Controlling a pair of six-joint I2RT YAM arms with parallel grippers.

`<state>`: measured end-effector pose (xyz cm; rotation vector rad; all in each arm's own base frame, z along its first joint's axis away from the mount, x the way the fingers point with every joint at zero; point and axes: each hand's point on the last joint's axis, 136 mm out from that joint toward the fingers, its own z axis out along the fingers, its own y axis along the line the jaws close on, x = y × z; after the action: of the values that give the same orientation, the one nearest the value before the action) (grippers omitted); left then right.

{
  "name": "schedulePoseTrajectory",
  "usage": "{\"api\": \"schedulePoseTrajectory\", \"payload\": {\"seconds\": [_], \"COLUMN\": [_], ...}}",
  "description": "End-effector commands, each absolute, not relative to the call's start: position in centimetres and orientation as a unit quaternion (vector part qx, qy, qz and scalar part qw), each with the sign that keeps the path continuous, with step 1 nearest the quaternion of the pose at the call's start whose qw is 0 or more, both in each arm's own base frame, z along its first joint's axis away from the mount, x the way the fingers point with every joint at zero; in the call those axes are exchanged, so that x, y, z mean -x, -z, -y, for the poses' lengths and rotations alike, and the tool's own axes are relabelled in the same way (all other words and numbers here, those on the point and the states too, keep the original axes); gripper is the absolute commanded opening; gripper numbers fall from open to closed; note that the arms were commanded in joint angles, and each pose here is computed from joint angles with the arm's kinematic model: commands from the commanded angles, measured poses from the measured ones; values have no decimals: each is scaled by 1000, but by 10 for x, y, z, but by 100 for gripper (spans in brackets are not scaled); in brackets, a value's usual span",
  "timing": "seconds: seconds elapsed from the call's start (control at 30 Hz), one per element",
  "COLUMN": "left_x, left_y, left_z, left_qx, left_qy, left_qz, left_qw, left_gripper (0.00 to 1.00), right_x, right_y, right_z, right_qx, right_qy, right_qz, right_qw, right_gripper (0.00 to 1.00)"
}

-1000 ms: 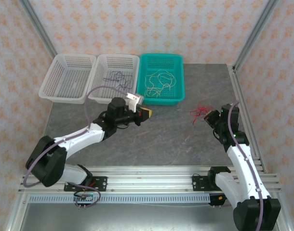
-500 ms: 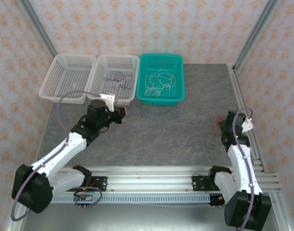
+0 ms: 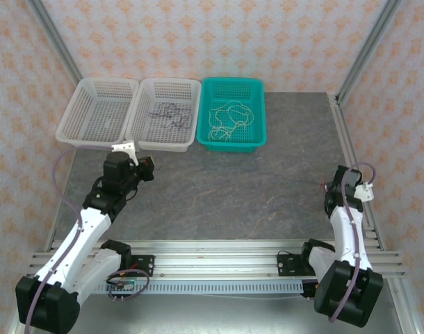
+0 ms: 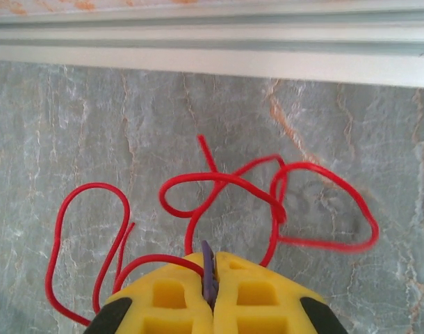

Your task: Untangle the cables

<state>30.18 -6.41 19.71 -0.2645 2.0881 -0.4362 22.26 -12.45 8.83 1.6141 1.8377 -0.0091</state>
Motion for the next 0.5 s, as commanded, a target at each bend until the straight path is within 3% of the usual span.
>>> {"api": "schedulePoseTrajectory", "payload": {"seconds": [0.0, 0.2, 0.33, 0.4, 0.47], "left_x": [-293, -280, -275, -274, -280], "left_y": [-187, -176, -174, -179, -194], "left_z": [43, -4, -21, -21, -7], "left_qx": [153, 251, 314, 316, 288], "left_qy": [137, 83, 119, 135, 177], "left_qz": [-861, -855, -832, -824, -815], "left_qw": [465, 447, 443, 450, 470], "left_gripper": [0, 0, 0, 0, 0], "right_x": [-225, -213, -221, -237, -271], "right_y": [-81, -83, -83, -87, -95], "right_z": [126, 145, 144, 137, 112], "right_qx": [-635, -668, -671, -657, -609], "right_qy": [-2, 20, -9, -51, -159], "right_qz": [-696, -665, -655, -661, -677], "right_qw": [335, 334, 346, 359, 382], "right_gripper": [0, 0, 0, 0, 0]}}
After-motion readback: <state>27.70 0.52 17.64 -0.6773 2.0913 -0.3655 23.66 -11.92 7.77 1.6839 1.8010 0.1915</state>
